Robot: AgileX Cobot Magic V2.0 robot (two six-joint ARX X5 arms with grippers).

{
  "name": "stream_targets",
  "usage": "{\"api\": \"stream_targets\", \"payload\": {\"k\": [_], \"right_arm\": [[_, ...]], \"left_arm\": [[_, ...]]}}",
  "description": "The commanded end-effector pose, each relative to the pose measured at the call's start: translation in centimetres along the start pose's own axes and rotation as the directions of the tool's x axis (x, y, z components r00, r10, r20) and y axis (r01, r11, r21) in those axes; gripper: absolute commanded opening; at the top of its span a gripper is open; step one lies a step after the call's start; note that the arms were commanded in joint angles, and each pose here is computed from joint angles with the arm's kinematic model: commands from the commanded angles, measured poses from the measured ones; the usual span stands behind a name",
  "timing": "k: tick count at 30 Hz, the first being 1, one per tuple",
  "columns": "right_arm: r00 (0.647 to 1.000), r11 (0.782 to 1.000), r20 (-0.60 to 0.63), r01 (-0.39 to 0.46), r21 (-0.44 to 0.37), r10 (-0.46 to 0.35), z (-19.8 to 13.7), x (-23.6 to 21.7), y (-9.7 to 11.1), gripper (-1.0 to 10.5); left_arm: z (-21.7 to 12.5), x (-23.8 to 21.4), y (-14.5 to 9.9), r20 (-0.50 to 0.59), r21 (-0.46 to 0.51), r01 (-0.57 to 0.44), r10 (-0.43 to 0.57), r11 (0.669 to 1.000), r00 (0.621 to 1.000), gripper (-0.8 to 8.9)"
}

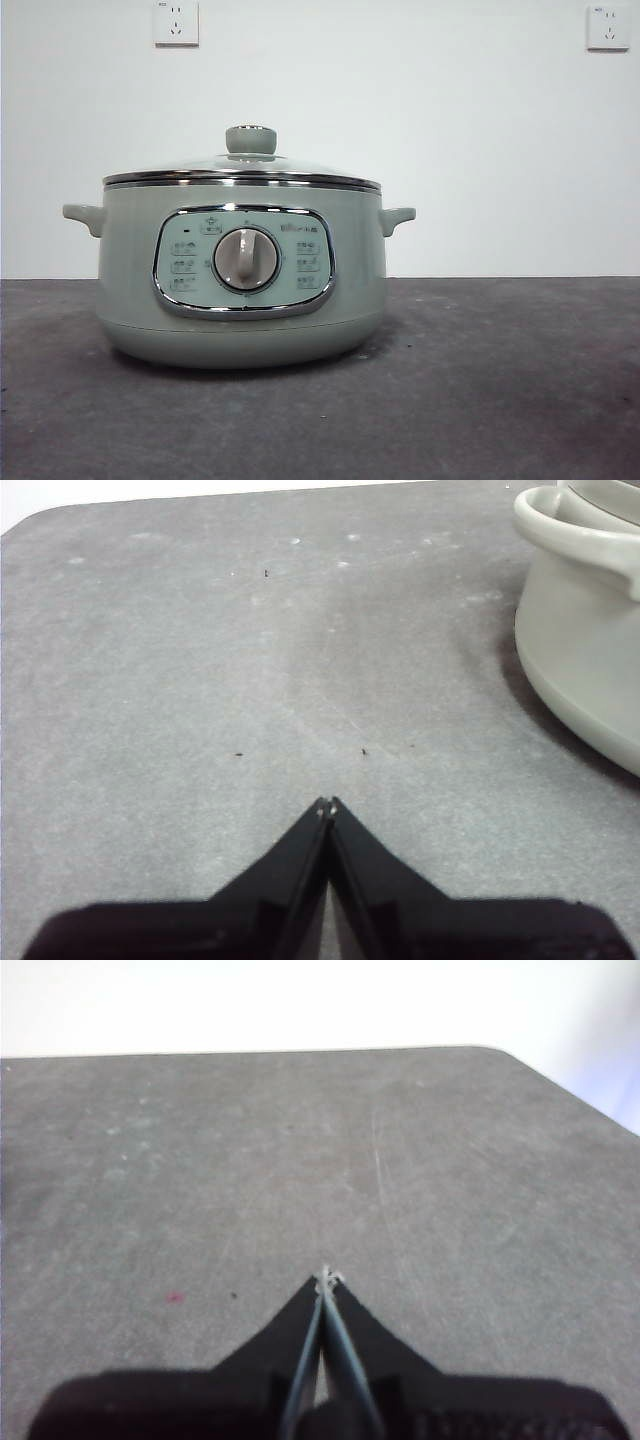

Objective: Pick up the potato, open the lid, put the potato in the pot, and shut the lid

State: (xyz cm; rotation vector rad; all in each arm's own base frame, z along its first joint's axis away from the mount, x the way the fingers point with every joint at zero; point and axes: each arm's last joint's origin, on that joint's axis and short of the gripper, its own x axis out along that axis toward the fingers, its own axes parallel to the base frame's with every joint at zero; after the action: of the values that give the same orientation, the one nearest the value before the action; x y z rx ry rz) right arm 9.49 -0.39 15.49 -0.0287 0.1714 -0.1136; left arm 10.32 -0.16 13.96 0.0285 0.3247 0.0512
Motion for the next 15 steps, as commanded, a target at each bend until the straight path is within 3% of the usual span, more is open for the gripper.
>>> {"api": "stream_targets", "payload": {"k": [1, 15], "right_arm": [[1.0, 1.0, -0.003, -0.009, -0.028, 0.009, -0.41, 0.15, 0.04, 0.0], [1.0, 0.998, -0.005, -0.027, -0.059, 0.027, -0.42, 0.15, 0.1, 0.0]], "left_arm": [[-0.29, 0.1, 0.01, -0.004, -0.006, -0.001, 0.001, 1.0, 1.0, -0.03], [-0.28, 0.1, 0.01, -0.003, -0.007, -0.001, 0.001, 1.0, 1.0, -0.03]]}}
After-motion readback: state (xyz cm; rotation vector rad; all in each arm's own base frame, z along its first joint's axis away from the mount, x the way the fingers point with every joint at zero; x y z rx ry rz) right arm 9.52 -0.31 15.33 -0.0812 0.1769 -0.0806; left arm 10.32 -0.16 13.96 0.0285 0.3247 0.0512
